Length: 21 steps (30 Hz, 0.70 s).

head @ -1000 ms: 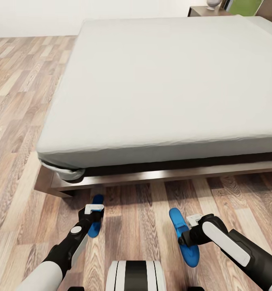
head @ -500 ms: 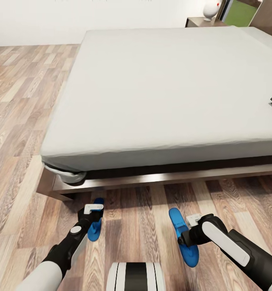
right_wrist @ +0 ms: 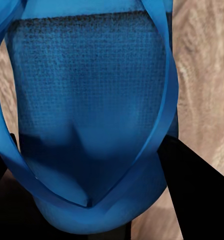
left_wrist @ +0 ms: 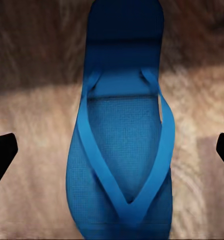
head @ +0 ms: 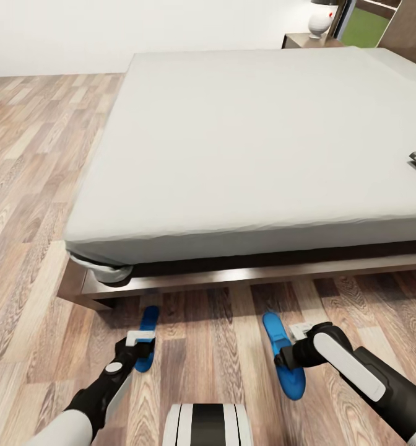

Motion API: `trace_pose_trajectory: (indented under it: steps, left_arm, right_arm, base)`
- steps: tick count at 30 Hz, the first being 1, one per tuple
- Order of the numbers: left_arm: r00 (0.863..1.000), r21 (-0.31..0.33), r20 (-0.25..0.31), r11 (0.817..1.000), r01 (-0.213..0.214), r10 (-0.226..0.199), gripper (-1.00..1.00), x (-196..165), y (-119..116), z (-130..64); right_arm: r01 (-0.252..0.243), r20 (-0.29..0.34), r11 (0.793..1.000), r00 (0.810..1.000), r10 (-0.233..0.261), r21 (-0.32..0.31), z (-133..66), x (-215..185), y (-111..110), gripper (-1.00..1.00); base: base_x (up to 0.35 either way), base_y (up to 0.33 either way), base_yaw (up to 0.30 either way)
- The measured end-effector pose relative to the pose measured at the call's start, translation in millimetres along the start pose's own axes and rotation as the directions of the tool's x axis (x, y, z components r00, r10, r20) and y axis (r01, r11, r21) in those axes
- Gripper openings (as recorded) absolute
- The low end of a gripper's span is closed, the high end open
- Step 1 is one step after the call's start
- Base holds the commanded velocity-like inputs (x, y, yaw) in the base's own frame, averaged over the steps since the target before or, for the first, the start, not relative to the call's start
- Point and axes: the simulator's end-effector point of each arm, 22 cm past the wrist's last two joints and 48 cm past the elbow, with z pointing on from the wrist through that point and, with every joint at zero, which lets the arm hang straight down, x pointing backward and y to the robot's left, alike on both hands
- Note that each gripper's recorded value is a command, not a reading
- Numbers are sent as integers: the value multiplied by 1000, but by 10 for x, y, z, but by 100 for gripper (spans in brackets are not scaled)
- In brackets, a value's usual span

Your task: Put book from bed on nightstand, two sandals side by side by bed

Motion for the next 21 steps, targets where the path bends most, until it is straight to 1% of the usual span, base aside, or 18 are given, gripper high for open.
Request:
trace_pose_trajectory:
  steps: [3, 7, 8, 10, 11, 14, 21]
  left_arm:
    - [999, -5, -35, 1000, -3, 3, 100, 155, 29, -36]
    - [998, -11, -66, 1000, -2, 1, 100, 308, 59, -47]
    - [998, -13, -69, 1000, -3, 2, 100, 323, 75, -48]
    - [997, -39, -75, 999, -11, 8, 100, 355, 239, -49]
    - [997, -49, -76, 999, -13, 10, 100, 361, 282, -50]
    - [997, -116, -77, 993, -22, 13, 100, 374, 488, -64]
    - [997, -139, -75, 990, -24, 13, 100, 373, 560, -85]
  right_arm:
    - [-5, 16, 1000, 1000, 5, 3, -60, -43, -14, -100]
    - [-9, 18, 1000, 1000, 9, 1, -61, -50, -15, -100]
    - [-10, 18, 1000, 1000, 10, 1, -61, -50, -15, -100]
    - [-11, 20, 1000, 1000, 11, 2, -61, -54, -18, -100]
    - [-11, 20, 1000, 1000, 11, 2, -61, -54, -17, -100]
    - [-10, 20, 1000, 1000, 10, 3, -61, -54, -18, -100]
    - [-9, 24, 1000, 1000, 9, 1, -77, -62, -7, -100]
  base:
    - [0, 0, 0]
    - [0, 0, 0]
    - [0, 0, 0]
    - [0, 0, 0]
    - [0, 0, 0]
    - [0, 0, 0]
    - [0, 0, 0]
